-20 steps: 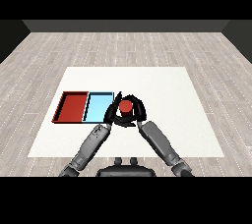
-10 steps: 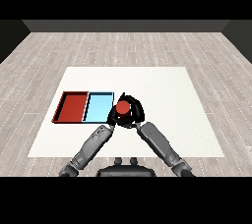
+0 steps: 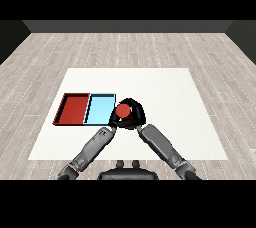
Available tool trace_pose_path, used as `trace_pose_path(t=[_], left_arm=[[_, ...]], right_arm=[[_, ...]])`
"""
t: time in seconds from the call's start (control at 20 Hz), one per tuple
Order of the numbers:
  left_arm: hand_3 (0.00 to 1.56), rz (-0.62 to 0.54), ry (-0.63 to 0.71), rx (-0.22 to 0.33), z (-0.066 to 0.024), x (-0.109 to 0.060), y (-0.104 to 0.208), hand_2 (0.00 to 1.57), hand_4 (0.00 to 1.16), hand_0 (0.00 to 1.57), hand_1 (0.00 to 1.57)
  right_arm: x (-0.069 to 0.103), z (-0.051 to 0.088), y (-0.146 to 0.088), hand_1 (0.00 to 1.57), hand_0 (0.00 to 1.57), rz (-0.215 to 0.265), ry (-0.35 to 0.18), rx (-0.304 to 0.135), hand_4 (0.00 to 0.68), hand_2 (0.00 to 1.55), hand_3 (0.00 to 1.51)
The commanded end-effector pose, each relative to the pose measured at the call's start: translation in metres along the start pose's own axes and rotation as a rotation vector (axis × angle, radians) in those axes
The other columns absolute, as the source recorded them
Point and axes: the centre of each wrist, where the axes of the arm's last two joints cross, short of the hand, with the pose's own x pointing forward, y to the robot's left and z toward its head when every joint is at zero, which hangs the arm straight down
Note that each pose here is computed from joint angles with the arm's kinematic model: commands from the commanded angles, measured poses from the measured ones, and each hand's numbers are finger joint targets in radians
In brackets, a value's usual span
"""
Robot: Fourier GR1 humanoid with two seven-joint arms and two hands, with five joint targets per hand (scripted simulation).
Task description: Pick the red can and put it in the red box
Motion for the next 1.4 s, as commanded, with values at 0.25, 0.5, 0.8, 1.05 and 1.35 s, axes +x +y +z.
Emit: trace_pose_path(t=[0.25, 0.5, 0.8, 1.05, 1.35], left_arm=[[1.33, -0.041, 0.027, 0.048, -0.0041, 0.007, -0.023, 1.47, 0.89, 1.57, 1.57], [1.36, -0.024, 0.007, 0.047, 0.0022, 0.014, -0.027, 1.50, 0.87, 1.57, 1.57], [1.42, 0.010, -0.023, 0.061, -0.0005, 0.019, -0.034, 1.53, 0.91, 1.57, 1.57], [1.49, 0.033, -0.032, 0.083, -0.0062, 0.016, -0.018, 1.57, 1.14, 1.57, 1.57], [1.49, 0.015, -0.024, 0.076, -0.0230, 0.026, -0.026, 1.57, 1.14, 1.57, 1.57]], right_arm=[[-0.004, 0.014, 0.002, 1.47, 1.47, -0.041, -0.008, 0.041, 0.557, 1.44, 1.39], [0.021, -0.005, 0.029, 1.52, 1.52, -0.050, -0.011, 0.033, 0.538, 1.45, 1.39], [-0.004, 0.005, -0.004, 1.51, 1.51, -0.054, -0.035, 0.011, 0.547, 1.46, 1.40], [0.006, 0.012, 0.002, 0.76, 0.76, -0.108, -0.004, 0.060, 0.000, 0.61, 0.00], [0.019, -0.003, 0.016, 0.00, 0.00, -0.098, -0.033, 0.057, 0.000, 0.00, 0.00]])
